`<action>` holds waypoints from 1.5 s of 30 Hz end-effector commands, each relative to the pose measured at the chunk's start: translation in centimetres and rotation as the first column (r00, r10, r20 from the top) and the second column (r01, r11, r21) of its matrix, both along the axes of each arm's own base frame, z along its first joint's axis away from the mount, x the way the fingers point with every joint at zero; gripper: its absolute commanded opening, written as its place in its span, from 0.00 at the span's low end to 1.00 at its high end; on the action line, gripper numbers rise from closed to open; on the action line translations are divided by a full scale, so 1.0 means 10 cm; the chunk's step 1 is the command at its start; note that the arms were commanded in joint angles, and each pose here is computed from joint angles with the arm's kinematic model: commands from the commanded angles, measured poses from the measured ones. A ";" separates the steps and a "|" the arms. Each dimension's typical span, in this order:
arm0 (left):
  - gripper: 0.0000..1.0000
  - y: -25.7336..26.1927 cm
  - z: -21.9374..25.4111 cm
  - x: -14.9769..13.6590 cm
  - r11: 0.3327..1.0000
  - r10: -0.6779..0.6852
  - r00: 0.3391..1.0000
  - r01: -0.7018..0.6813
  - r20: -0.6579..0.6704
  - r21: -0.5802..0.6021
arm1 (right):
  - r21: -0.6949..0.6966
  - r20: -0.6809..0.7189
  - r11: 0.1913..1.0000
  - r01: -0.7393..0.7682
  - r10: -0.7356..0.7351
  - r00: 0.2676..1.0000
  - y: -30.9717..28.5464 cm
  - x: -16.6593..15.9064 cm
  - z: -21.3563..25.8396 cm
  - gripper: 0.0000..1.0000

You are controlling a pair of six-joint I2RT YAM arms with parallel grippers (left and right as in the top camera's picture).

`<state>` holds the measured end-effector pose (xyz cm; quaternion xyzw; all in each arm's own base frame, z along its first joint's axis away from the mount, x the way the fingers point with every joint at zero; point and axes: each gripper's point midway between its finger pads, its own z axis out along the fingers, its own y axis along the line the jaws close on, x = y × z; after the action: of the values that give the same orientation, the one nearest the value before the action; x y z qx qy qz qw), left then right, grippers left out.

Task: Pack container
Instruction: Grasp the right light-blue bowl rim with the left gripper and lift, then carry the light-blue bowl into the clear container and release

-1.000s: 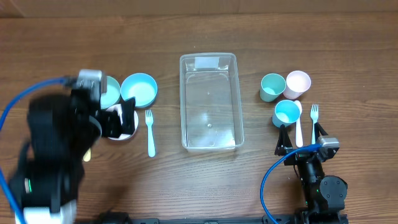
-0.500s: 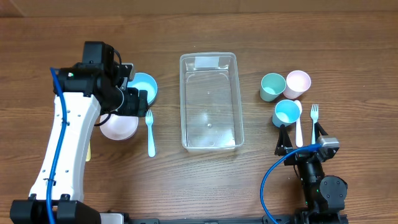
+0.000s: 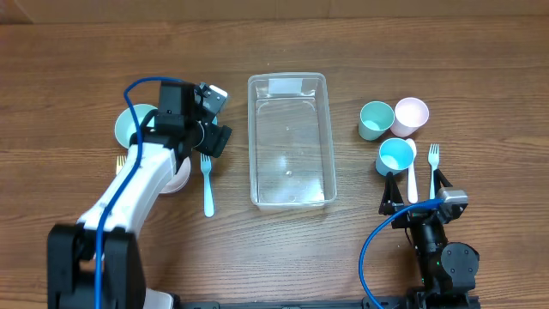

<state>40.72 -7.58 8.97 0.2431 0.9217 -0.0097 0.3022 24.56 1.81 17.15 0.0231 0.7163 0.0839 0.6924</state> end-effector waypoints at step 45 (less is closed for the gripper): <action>0.04 -1.64 1.60 -0.23 0.934 -0.332 0.804 0.355 0.494 0.050 | -0.002 0.004 1.000 -0.006 0.006 1.000 0.01 0.00 -0.02 1.00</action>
<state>39.93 -21.09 24.72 0.3663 0.7665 -0.0002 0.5275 24.57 1.81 17.14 0.0231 0.7164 0.0838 0.6922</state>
